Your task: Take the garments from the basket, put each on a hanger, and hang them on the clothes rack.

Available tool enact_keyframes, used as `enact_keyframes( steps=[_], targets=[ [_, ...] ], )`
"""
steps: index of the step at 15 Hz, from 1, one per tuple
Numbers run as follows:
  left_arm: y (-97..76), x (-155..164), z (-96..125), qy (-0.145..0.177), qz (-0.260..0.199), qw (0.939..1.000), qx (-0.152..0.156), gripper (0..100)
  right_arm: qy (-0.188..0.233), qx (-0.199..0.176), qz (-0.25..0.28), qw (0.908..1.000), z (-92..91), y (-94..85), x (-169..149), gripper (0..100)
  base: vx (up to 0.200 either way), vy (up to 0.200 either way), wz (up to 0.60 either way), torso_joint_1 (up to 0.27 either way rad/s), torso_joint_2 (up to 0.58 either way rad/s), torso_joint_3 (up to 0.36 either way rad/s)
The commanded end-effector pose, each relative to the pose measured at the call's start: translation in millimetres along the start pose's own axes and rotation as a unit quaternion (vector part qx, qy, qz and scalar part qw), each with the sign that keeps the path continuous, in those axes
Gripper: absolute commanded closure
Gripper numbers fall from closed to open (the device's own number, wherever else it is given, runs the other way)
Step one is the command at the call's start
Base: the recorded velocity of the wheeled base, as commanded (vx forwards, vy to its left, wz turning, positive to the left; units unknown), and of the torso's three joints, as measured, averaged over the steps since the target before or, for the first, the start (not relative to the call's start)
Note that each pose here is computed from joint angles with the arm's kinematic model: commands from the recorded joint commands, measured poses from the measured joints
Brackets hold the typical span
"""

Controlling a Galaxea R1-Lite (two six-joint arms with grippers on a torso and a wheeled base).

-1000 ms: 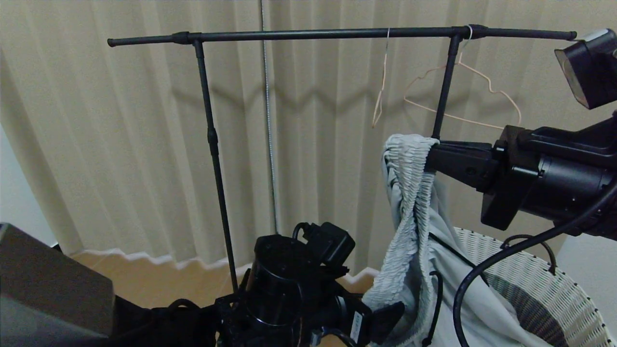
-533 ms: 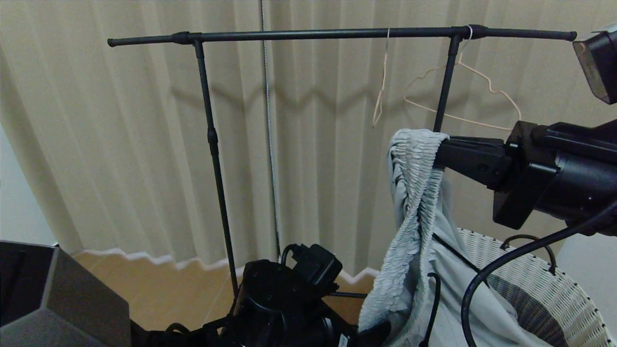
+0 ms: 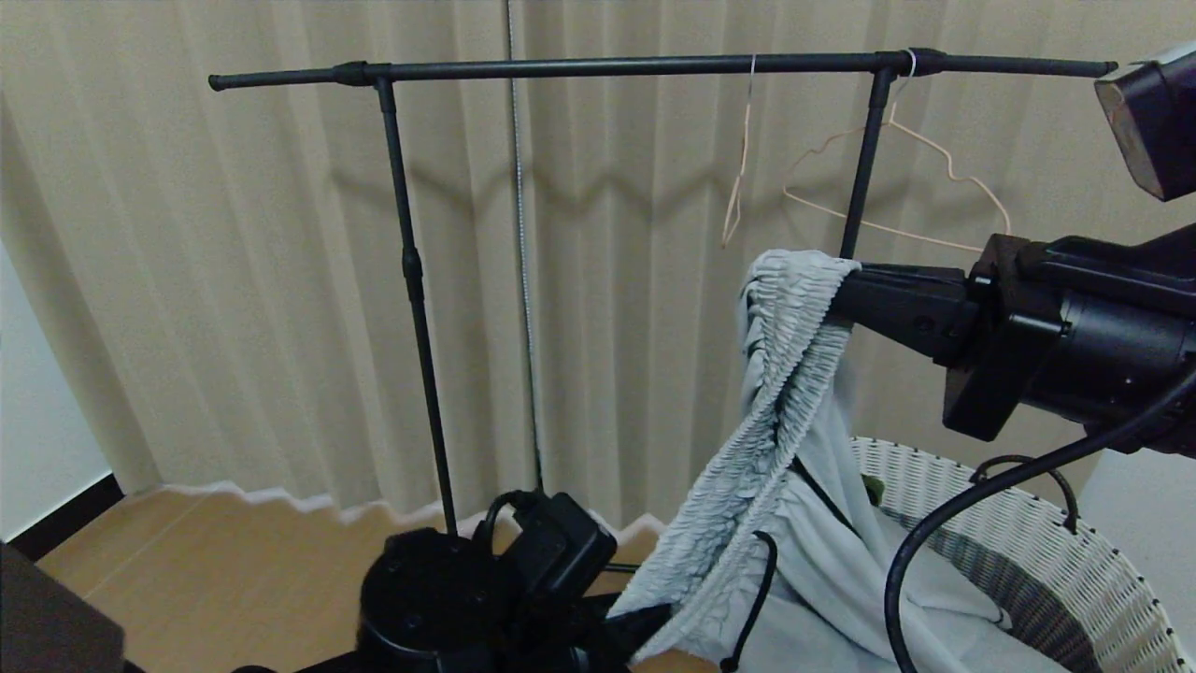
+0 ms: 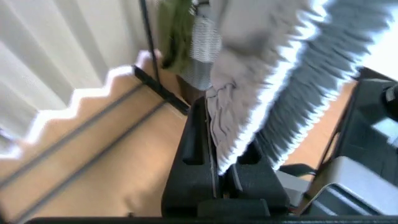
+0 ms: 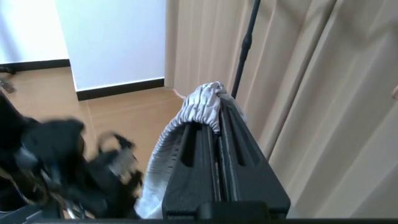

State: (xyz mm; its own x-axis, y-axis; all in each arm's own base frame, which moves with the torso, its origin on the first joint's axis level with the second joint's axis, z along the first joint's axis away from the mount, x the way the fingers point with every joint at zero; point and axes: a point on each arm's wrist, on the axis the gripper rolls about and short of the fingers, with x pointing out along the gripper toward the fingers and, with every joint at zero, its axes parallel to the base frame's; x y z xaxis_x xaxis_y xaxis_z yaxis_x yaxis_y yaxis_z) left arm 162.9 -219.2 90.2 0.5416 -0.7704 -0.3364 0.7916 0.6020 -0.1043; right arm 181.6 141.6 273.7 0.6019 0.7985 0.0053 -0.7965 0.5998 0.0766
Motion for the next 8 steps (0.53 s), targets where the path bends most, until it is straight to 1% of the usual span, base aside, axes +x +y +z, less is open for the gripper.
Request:
enact_keyframes(
  steps=[1, 2, 3, 4, 5, 6, 7, 8],
  targets=[
    [23.4, -46, 38, -0.052, 0.049, 0.9974, -0.003, 100, 0.010, 0.003, -0.004, 0.9999, -4.6, -2.8, 5, 100, 0.000, 0.000, 0.00, 0.000, 0.00, 0.000],
    [31.6, -61, 60, -0.057, 0.070, 0.9958, -0.010, 100, 0.015, 0.004, -0.010, 0.9998, -7.0, -6.5, 9, 100, 0.000, 0.000, 0.00, 0.000, 0.00, 0.000],
    [31.6, -61, 60, -0.057, 0.070, 0.9958, -0.010, 100, 0.015, 0.004, -0.010, 0.9998, -7.0, -6.5, 9, 100, 0.000, 0.000, 0.00, 0.000, 0.00, 0.000],
    [50.4, -94, 104, -0.061, 0.115, 0.9911, -0.027, 100, 0.024, 0.007, -0.025, 0.9994, -11.2, -16.0, 15, 100, 0.000, 0.000, 0.00, 0.000, 0.00, 0.000],
    [59.7, -106, 123, -0.073, 0.137, 0.9874, -0.033, 100, 0.026, 0.008, -0.033, 0.9991, -12.0, -20.7, 17, 100, 0.000, 0.000, 0.00, 0.000, 0.00, 0.000],
    [67.5, -115, 138, -0.088, 0.158, 0.9829, -0.035, 100, 0.028, 0.009, -0.041, 0.9987, -13.0, -25.9, 18, 100, 0.000, 0.000, 0.00, 0.000, 0.00, 0.000],
    [72.4, -121, 147, -0.106, 0.171, 0.9791, -0.034, 100, 0.024, 0.008, -0.048, 0.9985, -11.1, -29.3, 18, 100, 0.000, 0.000, 0.00, 0.000, 0.00, 0.000],
    [72.8, -126, 153, -0.118, 0.175, 0.9770, -0.028, 100, 0.016, 0.005, -0.057, 0.9982, -6.6, -34.3, 18, 100, 0.000, 0.000, 0.00, 0.000, 0.00, 0.000]
  ],
)
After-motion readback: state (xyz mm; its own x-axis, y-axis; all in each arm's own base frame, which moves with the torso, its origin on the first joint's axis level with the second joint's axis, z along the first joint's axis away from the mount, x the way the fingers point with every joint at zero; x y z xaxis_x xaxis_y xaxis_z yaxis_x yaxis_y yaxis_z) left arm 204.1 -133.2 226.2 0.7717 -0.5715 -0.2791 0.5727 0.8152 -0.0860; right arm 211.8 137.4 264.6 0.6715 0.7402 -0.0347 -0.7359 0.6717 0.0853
